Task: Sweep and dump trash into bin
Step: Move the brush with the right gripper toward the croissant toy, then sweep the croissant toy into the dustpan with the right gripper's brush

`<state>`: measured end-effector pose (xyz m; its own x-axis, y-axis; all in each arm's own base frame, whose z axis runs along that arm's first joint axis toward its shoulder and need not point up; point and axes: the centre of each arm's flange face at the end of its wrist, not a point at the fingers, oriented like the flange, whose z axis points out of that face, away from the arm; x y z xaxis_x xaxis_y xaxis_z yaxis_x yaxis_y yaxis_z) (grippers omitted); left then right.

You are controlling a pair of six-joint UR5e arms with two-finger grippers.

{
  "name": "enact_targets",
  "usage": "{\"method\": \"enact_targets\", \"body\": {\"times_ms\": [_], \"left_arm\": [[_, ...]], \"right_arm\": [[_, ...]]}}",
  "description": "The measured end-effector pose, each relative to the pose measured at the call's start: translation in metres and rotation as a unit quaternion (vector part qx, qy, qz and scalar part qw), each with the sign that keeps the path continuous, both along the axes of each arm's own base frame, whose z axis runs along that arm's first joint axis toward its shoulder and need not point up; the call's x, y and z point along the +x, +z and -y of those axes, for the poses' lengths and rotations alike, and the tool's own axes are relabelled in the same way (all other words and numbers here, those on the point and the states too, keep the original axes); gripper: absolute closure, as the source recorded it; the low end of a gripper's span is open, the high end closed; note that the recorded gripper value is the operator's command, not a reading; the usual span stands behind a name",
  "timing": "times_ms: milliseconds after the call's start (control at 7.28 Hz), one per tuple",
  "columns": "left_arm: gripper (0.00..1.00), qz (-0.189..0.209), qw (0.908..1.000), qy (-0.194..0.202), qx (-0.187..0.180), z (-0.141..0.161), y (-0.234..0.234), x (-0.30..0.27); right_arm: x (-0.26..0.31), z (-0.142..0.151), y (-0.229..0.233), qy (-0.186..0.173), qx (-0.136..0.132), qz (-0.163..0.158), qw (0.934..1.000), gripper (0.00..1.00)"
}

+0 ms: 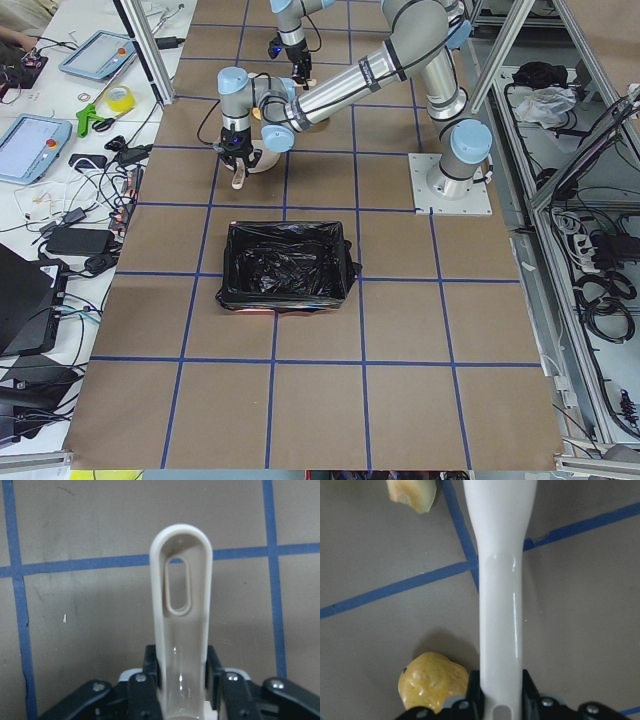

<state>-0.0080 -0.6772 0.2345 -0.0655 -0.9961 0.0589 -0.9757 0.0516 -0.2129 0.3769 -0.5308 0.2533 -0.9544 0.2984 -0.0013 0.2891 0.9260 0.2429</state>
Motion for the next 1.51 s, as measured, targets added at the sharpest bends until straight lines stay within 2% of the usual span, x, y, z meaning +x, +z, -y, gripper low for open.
{"method": "enact_targets", "body": {"times_ms": [549,961,1236,1511], "left_arm": [[1.0,-0.002,1.0,0.006,-0.001,0.001,-0.003,0.0],[1.0,-0.003,1.0,0.008,-0.005,0.004,-0.002,0.0],[1.0,-0.004,0.9999,0.009,-0.007,0.005,-0.001,0.0],[1.0,-0.004,0.9999,0.009,-0.007,0.006,-0.001,0.0]], "right_arm": [[0.031,0.002,-0.016,0.014,0.009,0.008,0.9998,0.96],[0.065,0.008,-0.024,0.042,0.003,0.014,0.999,0.96],[0.093,0.01,-0.03,0.085,-0.004,0.022,0.9961,0.96],[0.112,0.007,-0.033,0.16,-0.012,0.038,0.9863,0.96]]}}
